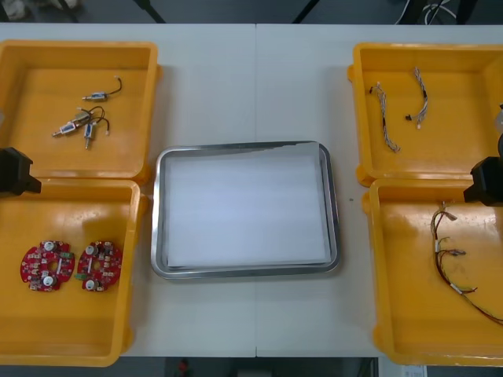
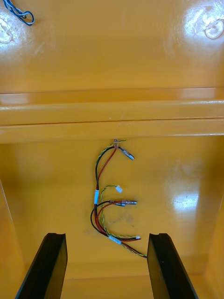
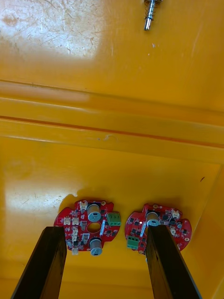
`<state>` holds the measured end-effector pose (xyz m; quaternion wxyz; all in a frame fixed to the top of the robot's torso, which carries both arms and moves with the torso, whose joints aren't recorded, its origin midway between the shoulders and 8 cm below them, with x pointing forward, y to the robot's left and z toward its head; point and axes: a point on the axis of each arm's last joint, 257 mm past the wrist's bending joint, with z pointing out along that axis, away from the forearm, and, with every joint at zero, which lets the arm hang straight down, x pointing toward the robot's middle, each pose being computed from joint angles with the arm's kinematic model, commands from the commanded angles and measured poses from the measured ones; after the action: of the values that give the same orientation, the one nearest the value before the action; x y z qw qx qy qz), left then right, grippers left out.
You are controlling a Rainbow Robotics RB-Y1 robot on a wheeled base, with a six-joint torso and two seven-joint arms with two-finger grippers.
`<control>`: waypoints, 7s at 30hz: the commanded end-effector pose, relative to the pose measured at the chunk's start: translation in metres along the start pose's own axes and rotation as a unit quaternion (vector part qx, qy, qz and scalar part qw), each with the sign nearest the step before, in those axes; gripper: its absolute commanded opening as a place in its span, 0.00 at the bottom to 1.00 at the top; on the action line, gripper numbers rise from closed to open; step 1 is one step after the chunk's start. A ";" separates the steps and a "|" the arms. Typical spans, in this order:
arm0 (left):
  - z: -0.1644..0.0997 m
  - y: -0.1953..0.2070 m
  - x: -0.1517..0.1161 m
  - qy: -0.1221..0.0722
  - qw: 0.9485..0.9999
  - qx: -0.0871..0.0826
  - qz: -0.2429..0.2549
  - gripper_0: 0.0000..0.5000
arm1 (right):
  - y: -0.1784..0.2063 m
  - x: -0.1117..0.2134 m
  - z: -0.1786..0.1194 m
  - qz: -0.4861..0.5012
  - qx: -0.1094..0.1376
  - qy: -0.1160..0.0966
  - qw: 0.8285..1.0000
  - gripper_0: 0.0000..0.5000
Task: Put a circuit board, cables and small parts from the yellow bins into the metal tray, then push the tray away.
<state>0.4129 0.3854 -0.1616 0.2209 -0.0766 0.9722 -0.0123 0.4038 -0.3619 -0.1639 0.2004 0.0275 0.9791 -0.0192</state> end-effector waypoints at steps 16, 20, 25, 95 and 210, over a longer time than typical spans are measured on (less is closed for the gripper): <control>-0.017 0.009 -0.015 -0.021 0.999 -0.016 0.046 1.00 | 0.004 0.001 -0.002 -0.009 0.001 -0.005 1.000 1.00; -0.017 0.009 -0.015 -0.021 0.999 -0.016 0.046 1.00 | 0.004 0.001 -0.002 -0.009 0.001 -0.005 1.000 1.00; -0.017 0.009 -0.015 -0.021 0.999 -0.016 0.046 1.00 | 0.004 0.001 -0.002 -0.009 0.001 -0.005 1.000 1.00; -0.017 0.009 -0.015 -0.021 0.999 -0.016 0.046 1.00 | 0.004 0.001 -0.002 -0.009 0.001 -0.005 1.000 1.00; 0.089 0.018 0.068 -0.020 0.999 -0.025 -0.037 1.00 | -0.010 0.155 0.134 -0.305 -0.007 0.046 0.951 1.00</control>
<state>0.3928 0.3940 -0.2615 0.2383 -0.1030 0.9657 0.0054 0.3244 -0.3763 -0.3391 0.1461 -0.2816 0.9450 -0.0792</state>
